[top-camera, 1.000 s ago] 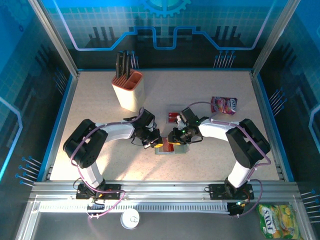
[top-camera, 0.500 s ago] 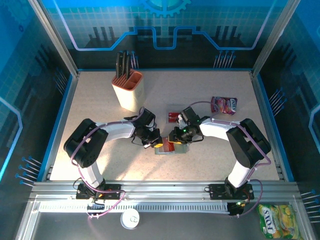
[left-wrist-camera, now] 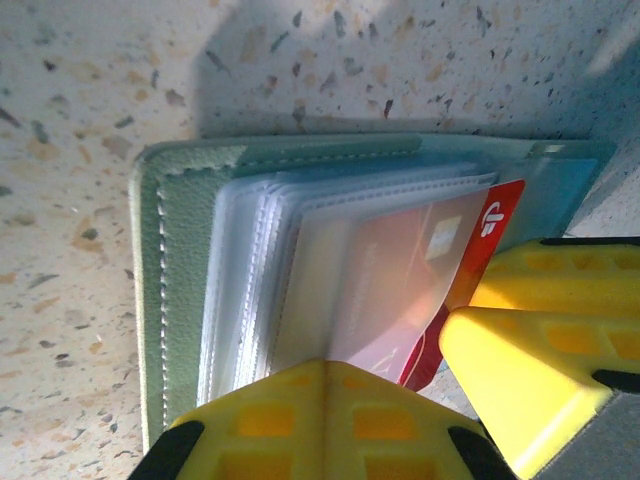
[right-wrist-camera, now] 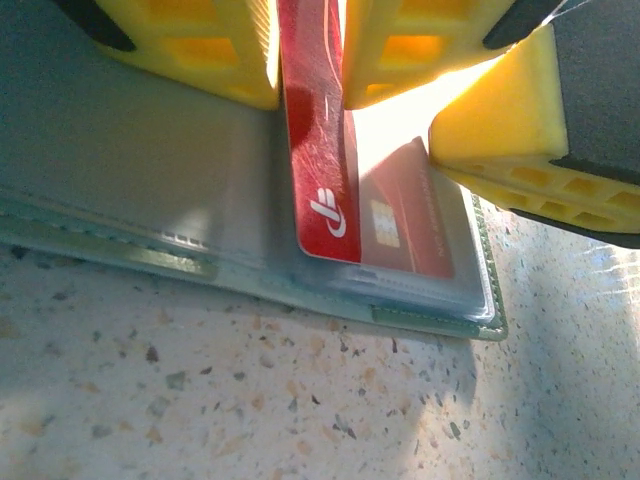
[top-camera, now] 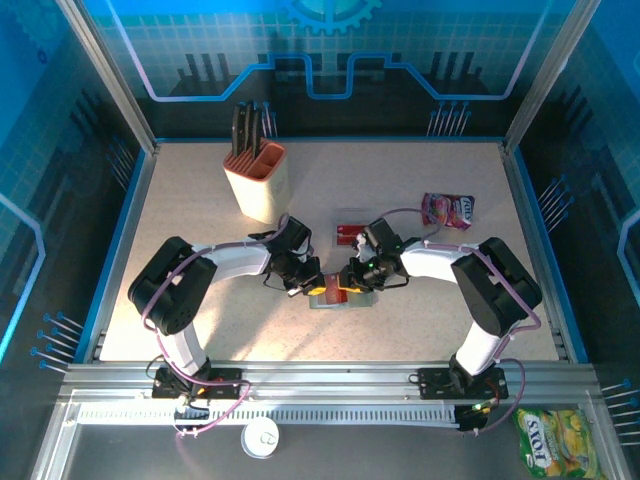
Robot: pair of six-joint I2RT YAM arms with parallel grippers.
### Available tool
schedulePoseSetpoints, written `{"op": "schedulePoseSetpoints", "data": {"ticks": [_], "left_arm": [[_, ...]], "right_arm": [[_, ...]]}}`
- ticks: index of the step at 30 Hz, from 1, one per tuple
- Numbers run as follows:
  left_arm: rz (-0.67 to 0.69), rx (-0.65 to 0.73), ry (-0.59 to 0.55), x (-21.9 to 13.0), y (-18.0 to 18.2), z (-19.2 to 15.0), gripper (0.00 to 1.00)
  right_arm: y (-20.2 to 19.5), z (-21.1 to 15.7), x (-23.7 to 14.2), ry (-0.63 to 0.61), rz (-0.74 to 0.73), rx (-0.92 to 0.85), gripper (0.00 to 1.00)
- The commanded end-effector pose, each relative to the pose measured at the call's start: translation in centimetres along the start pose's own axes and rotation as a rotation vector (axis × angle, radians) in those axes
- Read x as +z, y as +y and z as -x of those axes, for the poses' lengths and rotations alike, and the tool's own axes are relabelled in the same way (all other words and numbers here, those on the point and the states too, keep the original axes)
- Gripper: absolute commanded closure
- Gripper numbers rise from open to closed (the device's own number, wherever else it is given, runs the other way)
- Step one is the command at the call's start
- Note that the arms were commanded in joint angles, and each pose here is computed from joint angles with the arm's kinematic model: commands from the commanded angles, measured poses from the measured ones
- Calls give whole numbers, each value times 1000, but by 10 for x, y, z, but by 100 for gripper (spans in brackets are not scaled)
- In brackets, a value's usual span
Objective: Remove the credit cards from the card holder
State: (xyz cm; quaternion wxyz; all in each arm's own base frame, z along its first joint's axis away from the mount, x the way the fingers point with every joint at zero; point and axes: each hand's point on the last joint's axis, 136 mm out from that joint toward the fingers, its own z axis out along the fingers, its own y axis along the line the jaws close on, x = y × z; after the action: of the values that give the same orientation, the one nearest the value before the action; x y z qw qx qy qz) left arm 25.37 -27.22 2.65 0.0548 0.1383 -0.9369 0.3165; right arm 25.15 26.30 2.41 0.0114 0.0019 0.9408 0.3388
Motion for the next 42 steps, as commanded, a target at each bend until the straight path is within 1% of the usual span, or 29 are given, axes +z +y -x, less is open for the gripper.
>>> {"op": "schedulePoseSetpoints", "data": {"ticks": [1,8,21,25,29,33,36,38,42], "left_arm": [[73,-27,14,5,17,-3,100],[75,-28,13,5,18,-3,100],[73,-27,13,5,17,-3,100],[58,-16,8,2,11,-2,100],[16,10,-10,-8,-5,0,98],[-13,31,-22,-18,-19,1,96],[-19,37,-32,-22,-24,2,95],[-22,37,-36,-23,-24,3,94],[-27,33,-40,-24,-24,4,94]], "right_arm": [[8,3,-7,-14,47,6,78],[5,2,-10,-25,43,11,85],[-6,-1,-29,-53,12,13,89],[-3,0,-37,-69,7,2,91],[3,3,-47,-90,11,-17,94],[8,7,-58,-103,-11,-63,96],[6,9,-64,-96,-50,-108,98],[16,16,-73,-103,-58,-185,98],[11,17,-83,-54,-155,-371,99]]}}
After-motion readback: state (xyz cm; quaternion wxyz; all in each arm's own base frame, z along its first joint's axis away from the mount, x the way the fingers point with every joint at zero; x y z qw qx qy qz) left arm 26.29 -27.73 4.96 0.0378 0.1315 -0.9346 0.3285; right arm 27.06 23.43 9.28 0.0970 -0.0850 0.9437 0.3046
